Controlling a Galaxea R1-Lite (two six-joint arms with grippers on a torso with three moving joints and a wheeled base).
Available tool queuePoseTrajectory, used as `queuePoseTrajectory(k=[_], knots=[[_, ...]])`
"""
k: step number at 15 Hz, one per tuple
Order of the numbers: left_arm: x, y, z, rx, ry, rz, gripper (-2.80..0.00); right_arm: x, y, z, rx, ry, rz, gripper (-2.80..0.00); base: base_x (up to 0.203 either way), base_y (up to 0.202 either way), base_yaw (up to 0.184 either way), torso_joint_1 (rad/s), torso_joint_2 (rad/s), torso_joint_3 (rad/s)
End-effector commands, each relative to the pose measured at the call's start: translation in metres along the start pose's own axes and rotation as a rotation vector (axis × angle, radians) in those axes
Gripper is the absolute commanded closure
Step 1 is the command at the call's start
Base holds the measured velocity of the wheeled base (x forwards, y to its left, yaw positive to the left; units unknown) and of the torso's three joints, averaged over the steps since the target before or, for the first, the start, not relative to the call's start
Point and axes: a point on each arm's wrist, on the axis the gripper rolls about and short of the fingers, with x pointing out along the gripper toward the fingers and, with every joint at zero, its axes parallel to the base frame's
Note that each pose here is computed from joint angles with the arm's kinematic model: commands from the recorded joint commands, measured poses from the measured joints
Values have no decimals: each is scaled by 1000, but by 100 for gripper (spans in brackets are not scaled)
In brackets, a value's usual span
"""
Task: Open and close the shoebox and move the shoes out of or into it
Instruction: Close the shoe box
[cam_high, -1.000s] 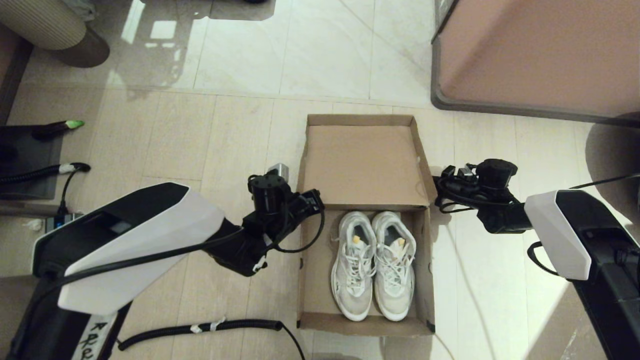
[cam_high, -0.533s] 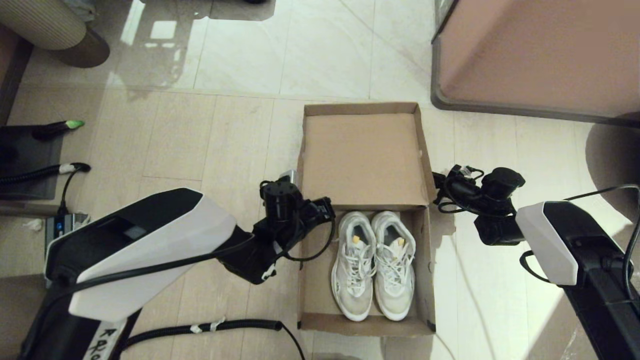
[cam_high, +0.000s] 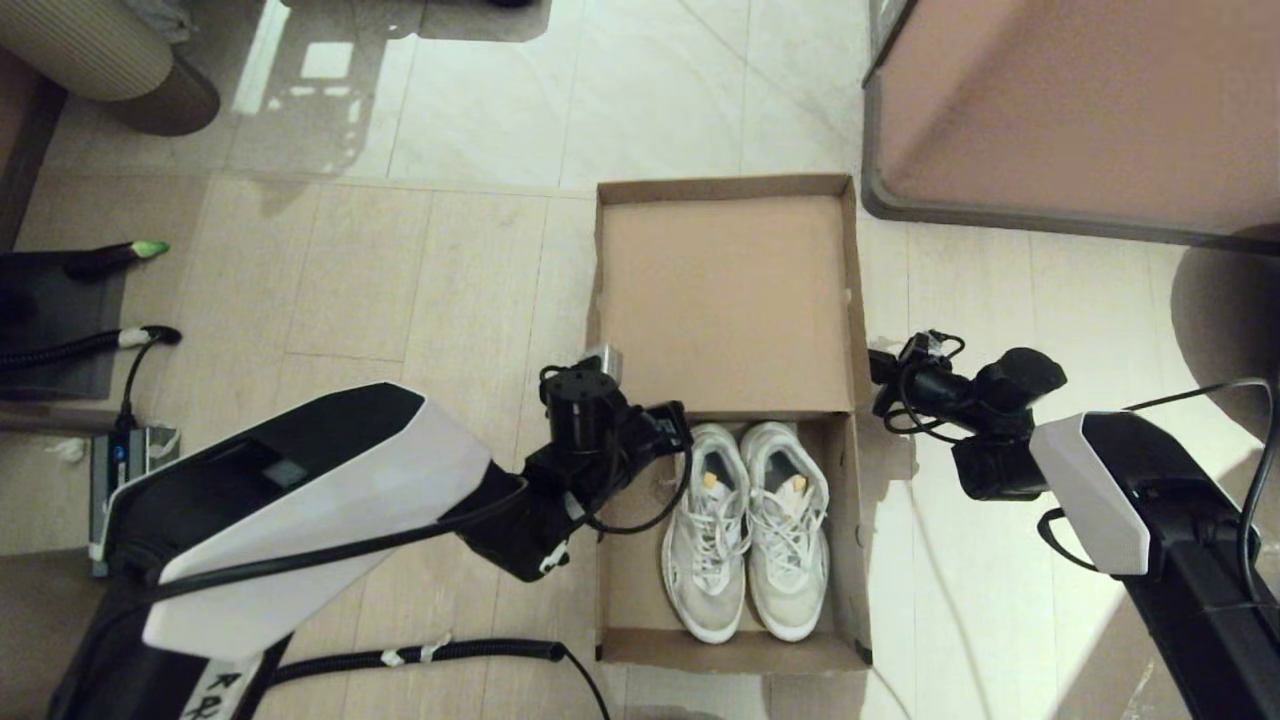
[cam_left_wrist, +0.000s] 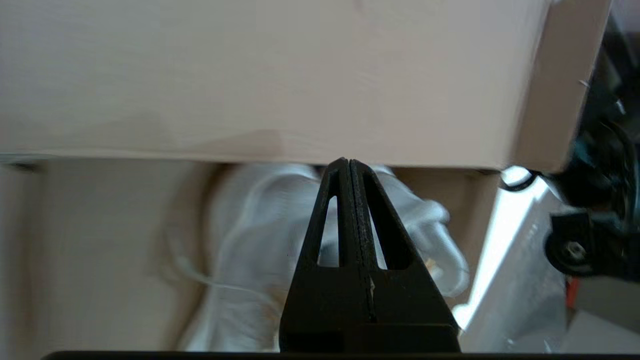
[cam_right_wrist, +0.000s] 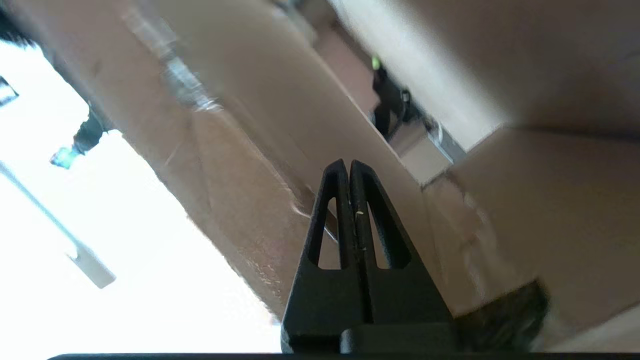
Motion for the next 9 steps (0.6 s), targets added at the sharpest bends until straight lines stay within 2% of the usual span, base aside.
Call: queuePoseTrajectory(k=[1, 6, 9], knots=[[-1, -5, 0, -2, -10, 2, 0, 4, 14, -3, -15, 34, 5, 0, 0, 0, 0, 0, 0, 0], [-4, -11, -6, -1, -5, -6, 0, 12, 20, -8, -36, 84, 1, 0, 0, 0, 0, 0, 0, 0], [-3, -18, -13, 0, 6, -22, 0, 21, 23, -15, -68, 145, 1, 0, 0, 0, 0, 0, 0, 0]])
